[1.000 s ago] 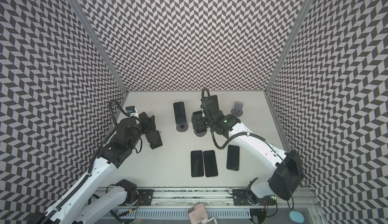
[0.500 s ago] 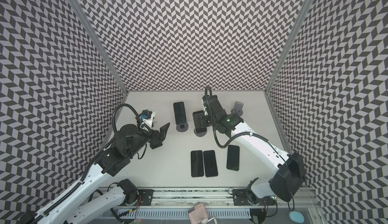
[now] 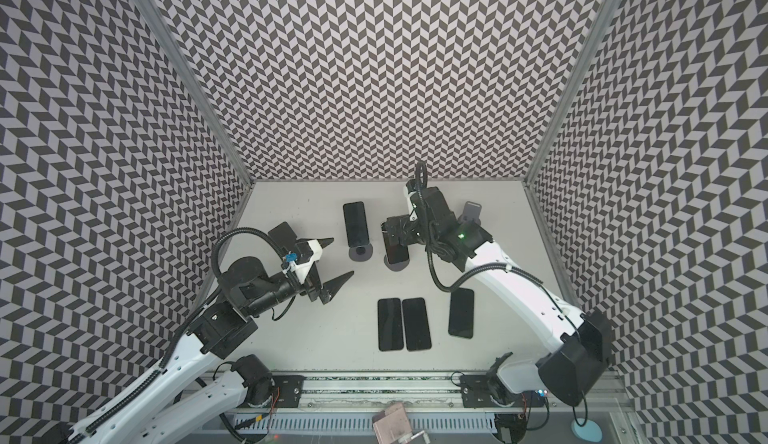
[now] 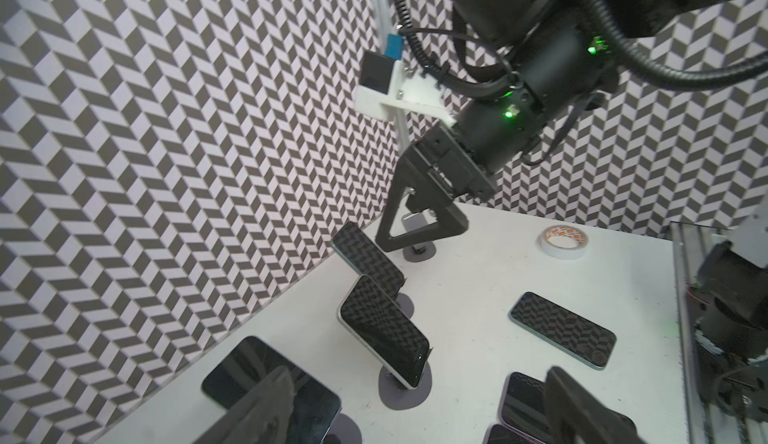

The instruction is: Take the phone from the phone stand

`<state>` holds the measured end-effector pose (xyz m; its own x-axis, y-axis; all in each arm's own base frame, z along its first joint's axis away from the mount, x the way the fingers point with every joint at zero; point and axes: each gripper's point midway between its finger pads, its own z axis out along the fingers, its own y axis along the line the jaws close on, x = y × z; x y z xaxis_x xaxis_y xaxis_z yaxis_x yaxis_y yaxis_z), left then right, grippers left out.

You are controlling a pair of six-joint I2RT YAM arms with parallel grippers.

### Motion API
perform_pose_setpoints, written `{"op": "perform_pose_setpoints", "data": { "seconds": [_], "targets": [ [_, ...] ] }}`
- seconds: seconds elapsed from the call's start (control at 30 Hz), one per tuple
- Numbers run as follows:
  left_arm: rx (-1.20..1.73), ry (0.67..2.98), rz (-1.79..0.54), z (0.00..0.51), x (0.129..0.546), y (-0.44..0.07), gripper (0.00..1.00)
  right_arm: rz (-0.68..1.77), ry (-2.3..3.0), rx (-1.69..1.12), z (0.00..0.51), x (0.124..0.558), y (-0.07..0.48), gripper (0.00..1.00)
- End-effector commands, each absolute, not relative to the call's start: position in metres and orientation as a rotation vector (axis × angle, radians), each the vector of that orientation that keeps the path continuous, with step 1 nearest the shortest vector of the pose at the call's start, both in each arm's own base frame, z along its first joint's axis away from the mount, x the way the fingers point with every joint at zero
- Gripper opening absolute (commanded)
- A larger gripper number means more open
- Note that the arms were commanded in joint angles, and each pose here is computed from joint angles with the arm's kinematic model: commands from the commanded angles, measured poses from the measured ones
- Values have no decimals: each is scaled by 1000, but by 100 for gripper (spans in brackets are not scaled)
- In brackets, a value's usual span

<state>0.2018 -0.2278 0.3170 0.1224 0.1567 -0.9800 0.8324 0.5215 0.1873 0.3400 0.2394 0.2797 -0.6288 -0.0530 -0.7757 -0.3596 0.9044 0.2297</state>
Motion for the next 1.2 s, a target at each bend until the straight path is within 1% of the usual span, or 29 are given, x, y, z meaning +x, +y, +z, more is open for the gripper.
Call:
{"op": "perform_pose_setpoints", "data": {
  "seconds": [0.0,0.13,0.23,0.53,0.8,1.17],
  "targets": [
    [1007,1293,-680,319,186,-237,95,503,2165,-247,294,343,239,97],
    [957,1288,-739,322,186,-239,95,556,2195,-252,287,342,248,96],
    [930,1290,-758,324,188,-240,95,552,2216,-245,278,346,251,96],
    [938,1362,-718,312,196,-239,95,534,2232,-277,257,357,260,96],
    [919,1411,-716,304,202,-239,95,529,2236,-324,236,367,271,100],
    [929,1434,-646,298,206,-233,96,474,2338,-325,190,375,275,99]
  ]
}}
